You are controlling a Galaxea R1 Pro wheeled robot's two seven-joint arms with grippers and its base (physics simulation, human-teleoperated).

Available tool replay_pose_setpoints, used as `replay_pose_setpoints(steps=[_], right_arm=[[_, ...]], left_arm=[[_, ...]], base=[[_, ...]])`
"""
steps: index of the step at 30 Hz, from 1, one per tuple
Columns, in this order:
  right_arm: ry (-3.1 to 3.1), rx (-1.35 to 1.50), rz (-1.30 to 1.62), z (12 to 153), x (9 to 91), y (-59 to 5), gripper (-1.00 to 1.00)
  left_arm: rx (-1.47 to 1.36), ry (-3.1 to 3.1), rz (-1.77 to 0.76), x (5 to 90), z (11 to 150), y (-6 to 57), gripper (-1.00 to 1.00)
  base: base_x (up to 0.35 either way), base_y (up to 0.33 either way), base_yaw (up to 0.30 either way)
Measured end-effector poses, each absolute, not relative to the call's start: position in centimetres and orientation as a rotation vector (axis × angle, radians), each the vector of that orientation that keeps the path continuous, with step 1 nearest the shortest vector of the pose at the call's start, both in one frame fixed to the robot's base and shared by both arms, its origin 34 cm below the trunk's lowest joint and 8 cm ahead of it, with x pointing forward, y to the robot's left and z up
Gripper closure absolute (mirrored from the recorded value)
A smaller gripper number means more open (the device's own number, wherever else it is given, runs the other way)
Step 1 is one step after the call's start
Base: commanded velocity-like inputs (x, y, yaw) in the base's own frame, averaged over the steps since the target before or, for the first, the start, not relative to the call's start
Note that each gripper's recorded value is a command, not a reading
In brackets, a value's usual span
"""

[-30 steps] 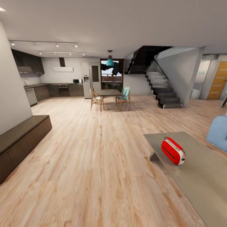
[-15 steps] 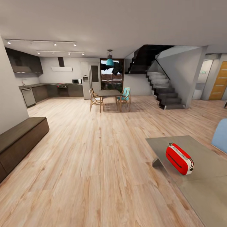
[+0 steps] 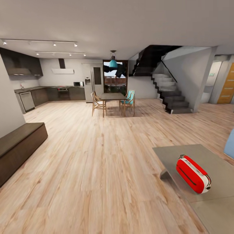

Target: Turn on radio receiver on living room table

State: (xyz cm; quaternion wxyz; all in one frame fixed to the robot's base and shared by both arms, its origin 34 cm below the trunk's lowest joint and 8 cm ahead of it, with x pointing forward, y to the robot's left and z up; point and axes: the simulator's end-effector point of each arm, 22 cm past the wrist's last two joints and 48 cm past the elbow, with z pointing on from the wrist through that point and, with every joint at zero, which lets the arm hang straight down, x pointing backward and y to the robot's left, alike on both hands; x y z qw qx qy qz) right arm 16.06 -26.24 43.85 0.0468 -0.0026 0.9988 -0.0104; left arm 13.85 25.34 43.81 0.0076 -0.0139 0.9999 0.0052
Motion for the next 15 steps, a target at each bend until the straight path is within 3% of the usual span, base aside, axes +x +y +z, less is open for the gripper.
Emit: replay_pose_setpoints(steps=[15], right_arm=[[3.048, -0.009, -0.032, 43.85, 16.05, -26.26, -1.0]], left_arm=[[-0.043, 3.126, 0.02, 13.85, 43.81, 25.53, -1.0]], base=[[0.328, 0.0, 0.0]])
